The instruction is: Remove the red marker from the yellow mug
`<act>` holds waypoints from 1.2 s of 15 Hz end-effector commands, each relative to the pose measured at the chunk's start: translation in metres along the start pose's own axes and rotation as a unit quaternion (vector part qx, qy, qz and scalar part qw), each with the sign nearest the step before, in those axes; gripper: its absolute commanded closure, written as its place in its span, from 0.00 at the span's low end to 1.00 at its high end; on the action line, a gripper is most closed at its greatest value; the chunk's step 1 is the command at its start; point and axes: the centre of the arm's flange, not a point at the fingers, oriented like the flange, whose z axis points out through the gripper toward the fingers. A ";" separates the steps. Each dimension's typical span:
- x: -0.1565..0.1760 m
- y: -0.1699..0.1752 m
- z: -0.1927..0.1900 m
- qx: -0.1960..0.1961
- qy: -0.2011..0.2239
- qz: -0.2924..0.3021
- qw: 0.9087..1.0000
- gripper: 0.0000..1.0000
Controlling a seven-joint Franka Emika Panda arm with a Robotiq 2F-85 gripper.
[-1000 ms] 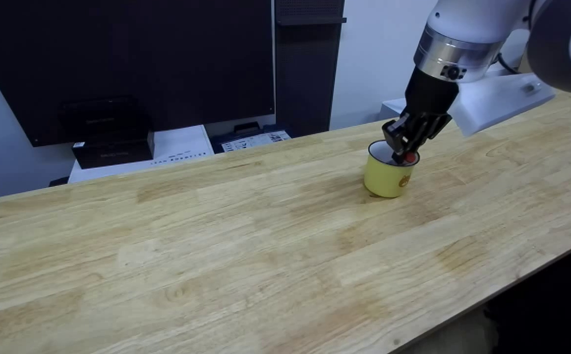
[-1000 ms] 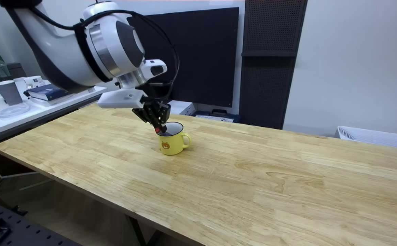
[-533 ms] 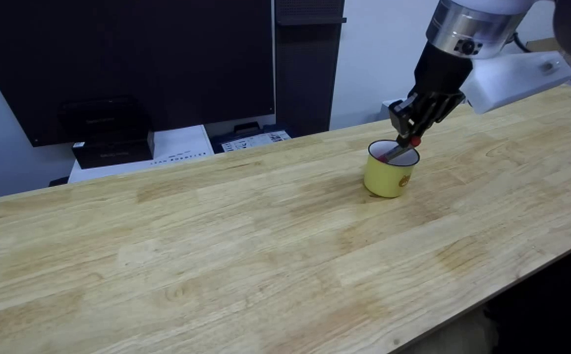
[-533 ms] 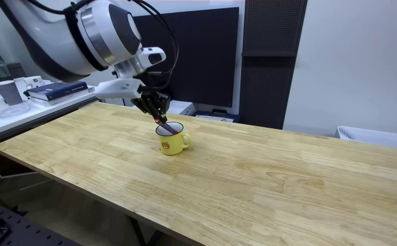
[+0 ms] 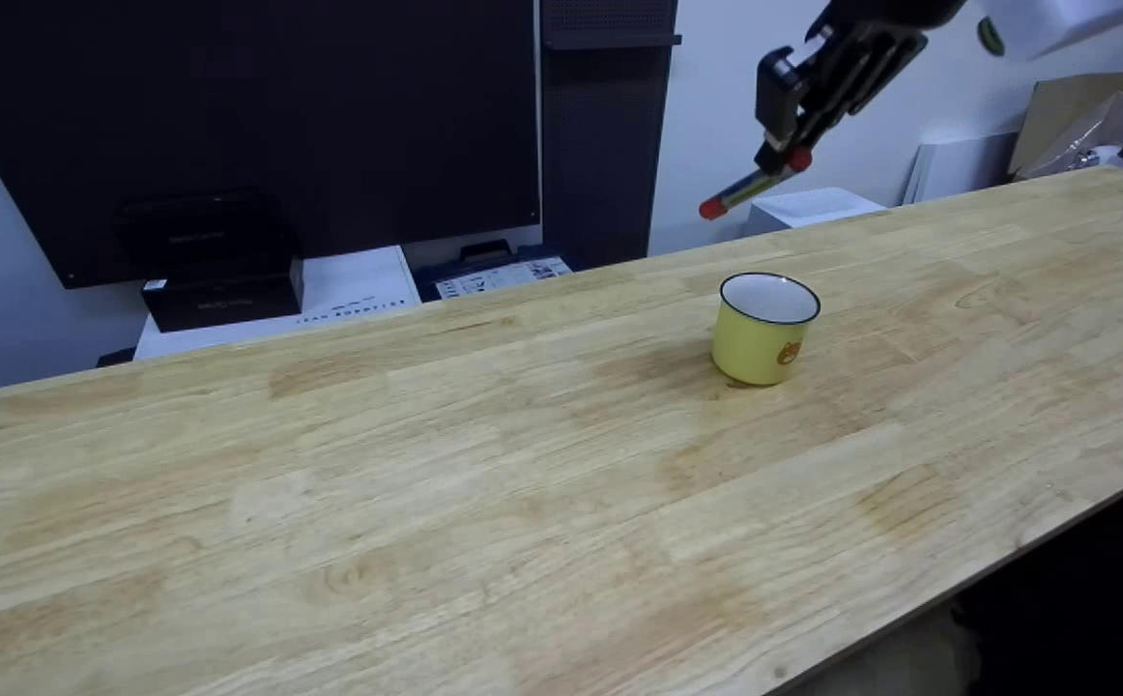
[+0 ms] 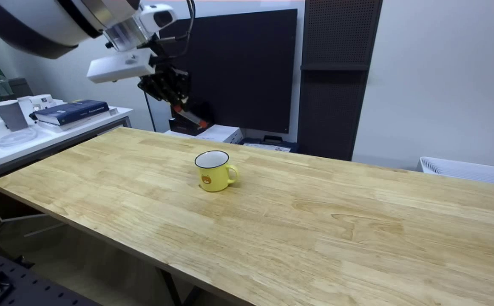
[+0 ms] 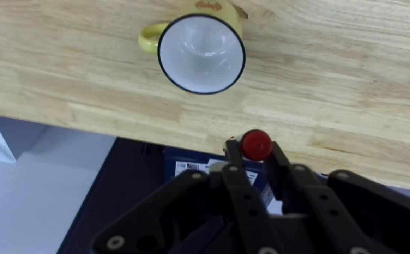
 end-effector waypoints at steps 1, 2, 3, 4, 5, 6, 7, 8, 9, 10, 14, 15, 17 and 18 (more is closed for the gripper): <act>-0.009 -0.018 -0.030 0.003 0.044 -0.035 0.998 0.95; -0.011 -0.021 -0.029 0.008 0.051 -0.048 0.998 0.95; -0.015 -0.025 -0.026 0.018 0.055 -0.059 0.997 0.95; -0.019 -0.029 -0.022 0.027 0.062 -0.068 0.995 0.95; -0.024 -0.035 -0.016 0.036 0.066 -0.078 0.994 0.95; -0.029 -0.038 -0.012 0.040 0.071 -0.086 0.993 0.95; -0.032 -0.042 -0.007 0.047 0.070 -0.090 0.992 0.95; -0.036 -0.045 -0.002 0.048 0.069 -0.093 0.992 0.95; -0.040 -0.046 0.004 0.045 0.067 -0.098 0.992 0.95; -0.043 -0.047 0.009 0.043 0.062 -0.101 0.992 0.95; -0.064 -0.043 0.028 0.035 0.037 -0.098 0.994 0.95; -0.072 -0.042 0.035 0.032 0.027 -0.098 0.994 0.95; -0.083 -0.040 0.046 0.028 0.010 -0.097 0.995 0.95; -0.088 -0.039 0.051 0.029 0.000 -0.096 0.995 0.95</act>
